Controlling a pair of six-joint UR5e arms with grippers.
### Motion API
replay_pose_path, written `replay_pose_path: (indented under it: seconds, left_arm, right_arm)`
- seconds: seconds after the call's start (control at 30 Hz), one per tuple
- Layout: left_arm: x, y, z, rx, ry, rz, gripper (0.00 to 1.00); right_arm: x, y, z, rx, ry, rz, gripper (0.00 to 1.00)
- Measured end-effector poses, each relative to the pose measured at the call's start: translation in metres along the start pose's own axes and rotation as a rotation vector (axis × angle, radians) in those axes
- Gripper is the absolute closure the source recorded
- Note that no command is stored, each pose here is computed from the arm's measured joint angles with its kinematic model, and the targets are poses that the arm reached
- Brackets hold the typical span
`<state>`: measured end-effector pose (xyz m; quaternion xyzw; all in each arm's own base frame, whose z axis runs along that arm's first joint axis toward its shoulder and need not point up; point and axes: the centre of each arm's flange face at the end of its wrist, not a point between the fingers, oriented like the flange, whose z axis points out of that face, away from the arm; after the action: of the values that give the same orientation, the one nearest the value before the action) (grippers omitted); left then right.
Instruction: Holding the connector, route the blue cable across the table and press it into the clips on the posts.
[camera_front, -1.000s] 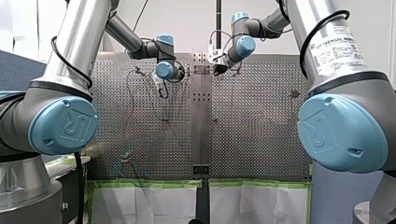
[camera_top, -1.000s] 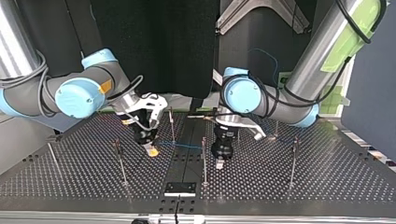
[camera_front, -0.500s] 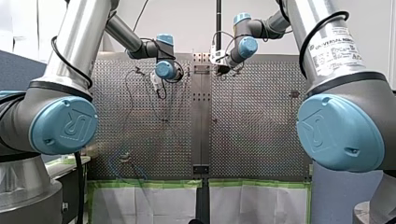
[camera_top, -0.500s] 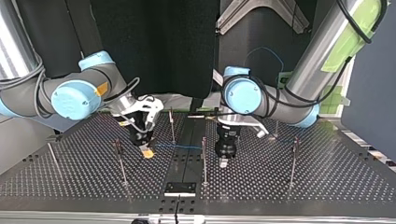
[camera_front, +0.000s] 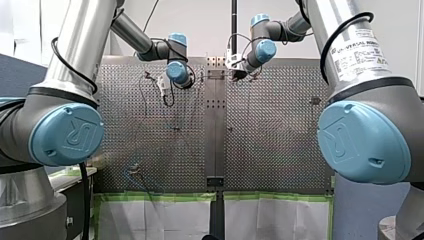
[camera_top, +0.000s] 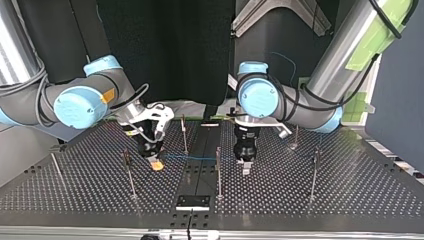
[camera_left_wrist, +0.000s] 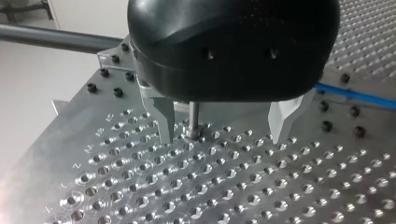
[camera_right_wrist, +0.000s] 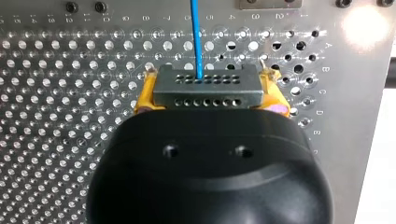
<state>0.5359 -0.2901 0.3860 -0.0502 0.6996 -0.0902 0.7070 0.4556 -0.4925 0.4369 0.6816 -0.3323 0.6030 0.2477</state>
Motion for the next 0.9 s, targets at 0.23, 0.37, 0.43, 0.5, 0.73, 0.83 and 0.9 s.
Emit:
replay_pose_path:
  seconds: [0.23,0.37,0.43,0.5,0.73,0.83,0.9]
  left_arm:
    - [-0.002,-0.003,-0.033,0.027,0.056,0.007,0.00]
    - [-0.002,-0.006,-0.052,0.050,0.087,0.013,0.00]
    - [-0.003,-0.007,-0.061,0.056,0.097,0.014,0.00]
    - [-0.003,-0.008,-0.070,0.062,0.103,0.015,0.00]
    - [-0.018,-0.019,-0.095,0.098,0.088,0.029,0.00]
    - [-0.030,-0.028,-0.104,0.117,0.057,0.024,0.00]
    - [-0.041,-0.035,-0.109,0.126,0.026,0.013,0.00]
  right_arm:
    - [0.000,0.000,0.000,0.000,0.001,0.000,1.00]
    - [0.000,0.000,0.000,0.000,0.000,0.000,1.00]
    - [0.000,0.000,0.000,0.001,0.000,0.000,1.00]
    - [0.000,0.000,0.000,0.001,0.000,0.000,1.00]
    - [0.001,0.001,0.000,0.000,0.000,0.000,1.00]
    - [0.001,0.003,-0.001,-0.003,0.002,0.000,1.00]
    - [0.001,0.005,-0.001,-0.008,0.002,0.000,1.00]
